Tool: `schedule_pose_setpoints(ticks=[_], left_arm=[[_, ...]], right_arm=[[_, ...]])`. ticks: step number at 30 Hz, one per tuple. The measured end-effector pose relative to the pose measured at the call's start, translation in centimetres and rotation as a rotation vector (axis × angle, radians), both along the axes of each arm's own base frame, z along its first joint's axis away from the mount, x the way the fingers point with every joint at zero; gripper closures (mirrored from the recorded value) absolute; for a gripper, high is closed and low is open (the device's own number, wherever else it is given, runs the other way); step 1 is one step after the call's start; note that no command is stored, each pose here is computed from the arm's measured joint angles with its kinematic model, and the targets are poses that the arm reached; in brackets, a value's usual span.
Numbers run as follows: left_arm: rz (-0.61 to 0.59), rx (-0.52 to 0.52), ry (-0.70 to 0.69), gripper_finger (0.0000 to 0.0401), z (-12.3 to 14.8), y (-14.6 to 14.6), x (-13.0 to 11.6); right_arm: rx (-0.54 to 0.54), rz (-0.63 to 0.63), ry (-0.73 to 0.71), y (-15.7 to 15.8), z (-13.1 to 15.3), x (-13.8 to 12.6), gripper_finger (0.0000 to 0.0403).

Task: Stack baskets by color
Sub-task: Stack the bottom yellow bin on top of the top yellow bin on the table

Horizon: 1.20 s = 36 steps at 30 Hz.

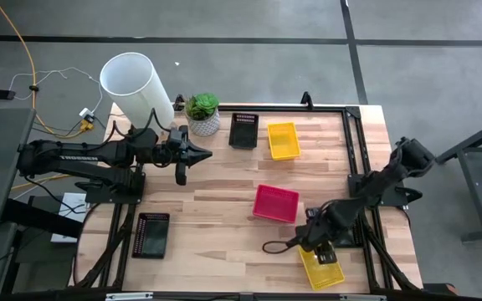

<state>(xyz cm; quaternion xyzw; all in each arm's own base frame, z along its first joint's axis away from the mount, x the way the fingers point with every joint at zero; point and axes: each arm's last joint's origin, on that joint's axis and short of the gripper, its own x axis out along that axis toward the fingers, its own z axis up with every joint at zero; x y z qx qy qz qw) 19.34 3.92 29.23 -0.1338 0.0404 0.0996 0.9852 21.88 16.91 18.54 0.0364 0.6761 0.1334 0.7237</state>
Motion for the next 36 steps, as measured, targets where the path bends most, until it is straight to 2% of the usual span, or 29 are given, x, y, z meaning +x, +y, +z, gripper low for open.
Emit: schedule_pose_setpoints(ticks=[5, 8, 11, 15, 17, 20, 23, 26, 29, 32, 36], left_arm=[[0.0, -0.002, 0.011, 0.0401, -0.1, 0.0, 0.0], [0.0, -0.002, 0.011, 0.0401, -0.1, 0.0, 0.0], [0.0, -0.002, 0.011, 0.0401, -0.1, 0.0, 0.0], [0.0, -0.003, 0.013, 0.0401, -0.1, 0.0, 0.0], [0.001, -0.003, 0.013, 0.0401, -0.1, 0.0, 0.0], [0.003, -0.002, 0.013, 0.0401, -0.1, 0.0, 0.0], [0.004, -0.002, 0.014, 0.0401, -0.1, 0.0, 0.0], [0.005, -0.003, 0.017, 0.0401, -0.1, 0.0, 0.0], [0.005, -0.003, 0.017, 0.0401, -0.1, 0.0, 0.0], [0.005, -0.003, 0.017, 0.0401, -0.1, 0.0, 0.0], [0.006, -0.003, 0.017, 0.0401, -0.1, 0.0, 0.0]], right_arm=[[-0.039, 0.013, 0.032, 0.8, -1.8, 0.2, 0.0156], [-0.068, 0.02, 0.038, 1.1, -2.3, 0.2, 0.0186], [-0.091, 0.021, 0.021, 1.1, -2.3, 0.1, 0.0244], [-0.068, 0.028, 0.018, 1.0, -1.7, 0.0, 0.0362], [-0.032, 0.053, 0.015, 0.8, -1.2, -0.1, 0.039], [0.058, 0.073, -0.003, 0.3, 0.4, -0.3, 0.0384], [0.19, 0.073, -0.052, -1.0, 3.2, -0.6, 0.0398], [0.283, 0.016, -0.148, -3.4, 6.5, -0.9, 0.0398], [0.329, -0.084, -0.304, -6.6, 10.0, -0.9, 0.04], [0.23, -0.207, -0.45, -10.4, 13.1, -0.9, 0.0401], [-0.075, -0.251, -0.572, -15.4, 17.4, -0.7, 0.0402]])
